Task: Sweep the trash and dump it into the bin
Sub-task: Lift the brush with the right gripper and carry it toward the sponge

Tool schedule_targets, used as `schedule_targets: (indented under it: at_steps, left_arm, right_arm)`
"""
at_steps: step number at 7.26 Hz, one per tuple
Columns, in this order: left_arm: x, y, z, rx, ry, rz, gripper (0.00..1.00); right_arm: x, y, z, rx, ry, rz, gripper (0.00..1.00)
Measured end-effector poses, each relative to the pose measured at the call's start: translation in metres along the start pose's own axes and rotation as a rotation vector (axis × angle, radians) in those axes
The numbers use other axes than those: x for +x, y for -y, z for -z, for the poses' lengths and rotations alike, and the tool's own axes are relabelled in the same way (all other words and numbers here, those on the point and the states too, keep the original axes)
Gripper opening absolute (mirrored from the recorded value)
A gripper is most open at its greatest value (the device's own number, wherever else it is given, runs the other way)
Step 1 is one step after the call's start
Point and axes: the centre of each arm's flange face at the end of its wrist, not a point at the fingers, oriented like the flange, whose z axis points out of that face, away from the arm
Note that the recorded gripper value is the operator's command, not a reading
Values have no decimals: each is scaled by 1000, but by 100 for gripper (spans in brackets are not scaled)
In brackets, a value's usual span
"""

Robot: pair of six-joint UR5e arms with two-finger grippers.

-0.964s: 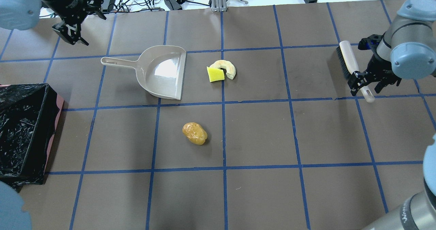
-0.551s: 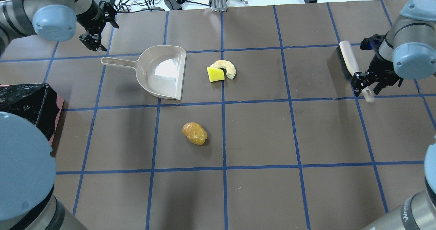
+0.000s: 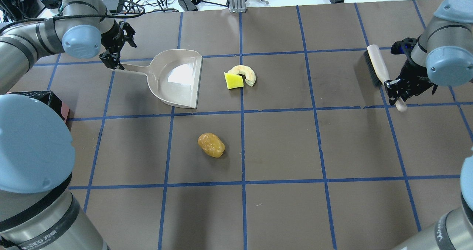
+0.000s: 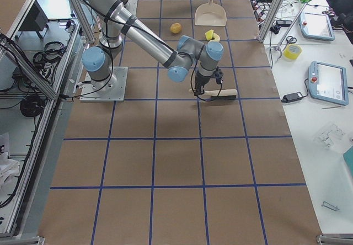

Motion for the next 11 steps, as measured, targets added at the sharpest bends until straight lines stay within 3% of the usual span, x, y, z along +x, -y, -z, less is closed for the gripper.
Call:
schedule_targets:
  at_steps: [3,5,7,9,10,11]
  left_arm:
    - [0,-2,1,-26,61,27,100]
    - [10,-1,14,-15,77,33,100]
    - [11,0,1,-29,120,83,94]
    - [11,-1,-11,-42,142,107,68]
    - [11,-2,-15,-48,149,110,40]
    - [10,-2,-16,-55,157,112,33]
  right_arm:
    - [-11,-6,28,18,-16,-37,13]
    - [-76,-5,65,-13,-70,5,12]
    - [-166,-6,88,-25,-123,-29,12]
    - [-231,-15,90,-23,-130,-77,11]
    - [-261,-21,88,-27,-117,-100,10]
    - [-292,-29,85,-29,-117,-114,10]
